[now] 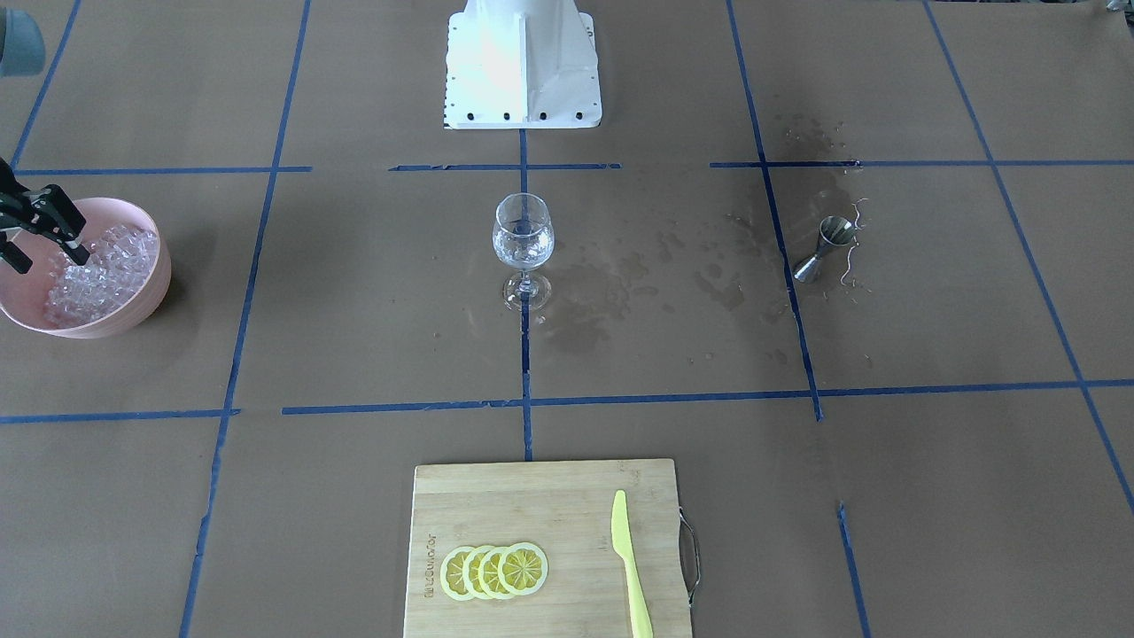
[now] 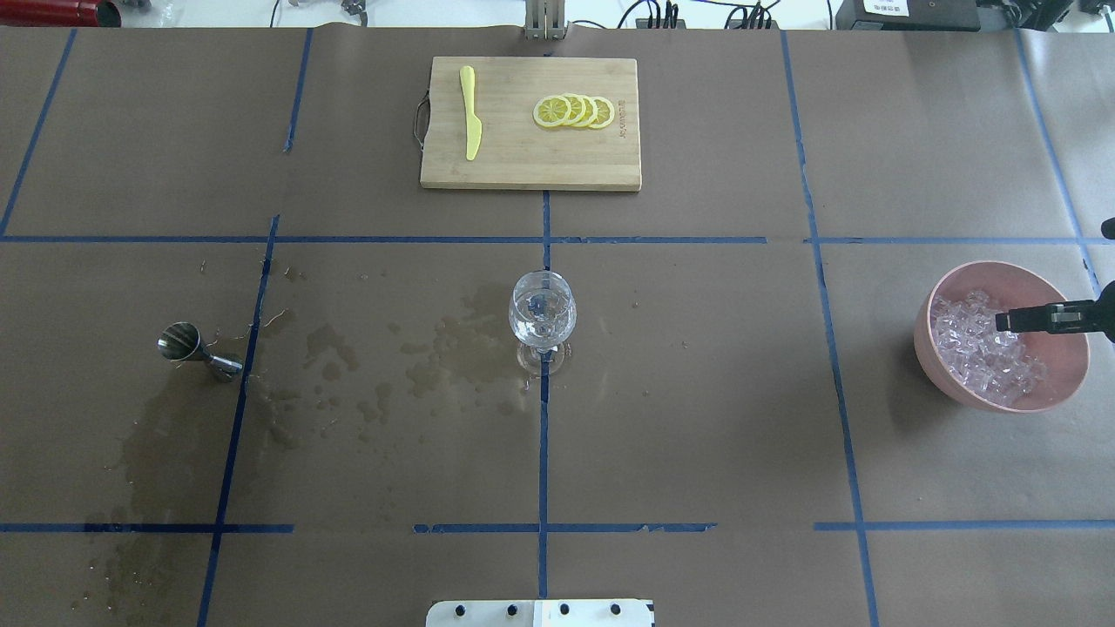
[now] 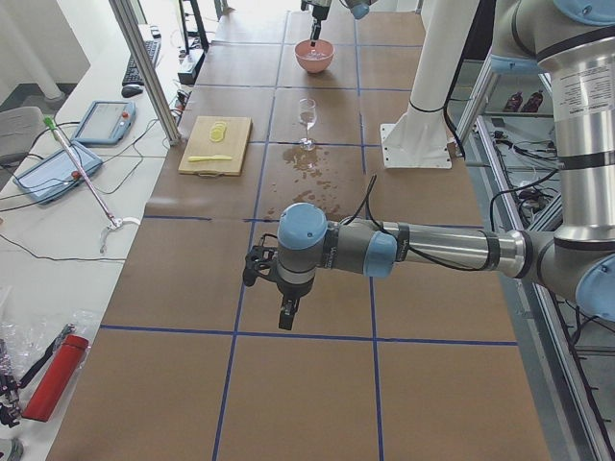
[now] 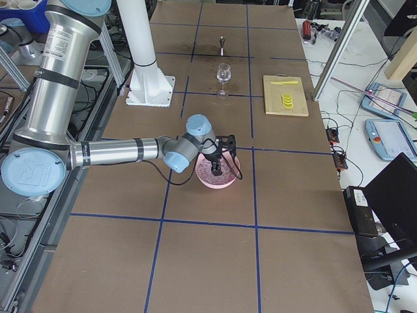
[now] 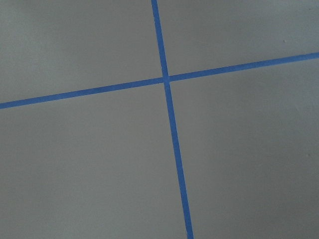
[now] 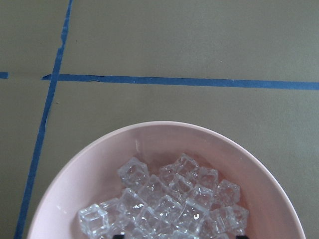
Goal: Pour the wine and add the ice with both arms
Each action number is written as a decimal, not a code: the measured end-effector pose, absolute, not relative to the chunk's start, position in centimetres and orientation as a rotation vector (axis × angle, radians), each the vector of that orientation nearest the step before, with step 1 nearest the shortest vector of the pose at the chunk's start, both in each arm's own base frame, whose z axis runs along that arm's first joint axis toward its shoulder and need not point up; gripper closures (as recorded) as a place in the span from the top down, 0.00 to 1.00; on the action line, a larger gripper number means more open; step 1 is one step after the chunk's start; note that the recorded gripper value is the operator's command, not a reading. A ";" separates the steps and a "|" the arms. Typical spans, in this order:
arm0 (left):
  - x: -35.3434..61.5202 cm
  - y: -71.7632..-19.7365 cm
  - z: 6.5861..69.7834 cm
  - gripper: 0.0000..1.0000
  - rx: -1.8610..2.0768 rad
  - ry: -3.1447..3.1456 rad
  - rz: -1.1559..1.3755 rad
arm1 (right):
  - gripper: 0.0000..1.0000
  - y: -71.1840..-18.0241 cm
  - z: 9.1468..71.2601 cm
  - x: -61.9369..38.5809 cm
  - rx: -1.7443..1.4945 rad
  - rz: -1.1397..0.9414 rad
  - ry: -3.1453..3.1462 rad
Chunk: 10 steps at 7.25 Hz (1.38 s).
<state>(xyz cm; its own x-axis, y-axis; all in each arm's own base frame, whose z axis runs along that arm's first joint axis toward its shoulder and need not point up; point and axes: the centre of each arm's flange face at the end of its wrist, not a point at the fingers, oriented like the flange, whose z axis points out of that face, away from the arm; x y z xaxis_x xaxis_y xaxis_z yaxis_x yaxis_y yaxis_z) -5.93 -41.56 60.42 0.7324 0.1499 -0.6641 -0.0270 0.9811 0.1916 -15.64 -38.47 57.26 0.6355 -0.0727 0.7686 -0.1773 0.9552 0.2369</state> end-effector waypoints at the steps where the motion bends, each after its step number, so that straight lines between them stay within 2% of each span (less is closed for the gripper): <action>1: -5.9 -41.6 60.4 1.00 0.174 0.742 0.097 | 0.67 -38.2 58.0 -16.2 0.305 0.057 -0.893; 2: -6.0 -41.6 60.4 1.00 0.174 0.741 0.097 | 0.63 -38.0 58.4 -16.7 0.304 0.051 -0.895; 3: -6.0 -41.6 60.4 1.00 0.174 0.740 0.097 | 0.54 -37.9 58.6 -17.1 0.301 0.044 -0.895; 5: -6.0 -41.6 60.4 1.00 0.175 0.739 0.097 | 0.22 -37.7 58.8 -17.6 0.295 0.034 -0.894; 7: -6.0 -41.6 60.5 1.00 0.175 0.739 0.098 | 0.00 -37.8 58.9 -17.8 0.294 0.030 -0.893; 10: -6.1 -41.5 60.5 1.00 0.174 0.737 0.097 | 0.00 -37.9 58.2 -17.8 0.308 0.021 -0.901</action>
<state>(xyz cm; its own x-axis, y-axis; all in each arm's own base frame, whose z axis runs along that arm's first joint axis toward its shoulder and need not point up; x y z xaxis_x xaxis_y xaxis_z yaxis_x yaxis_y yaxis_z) -6.05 -41.51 60.54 0.7368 0.1485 -0.6596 -0.0264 0.9812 0.1914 -17.77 -37.94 58.24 0.6239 -0.1105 0.7736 -0.1468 0.9558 0.2549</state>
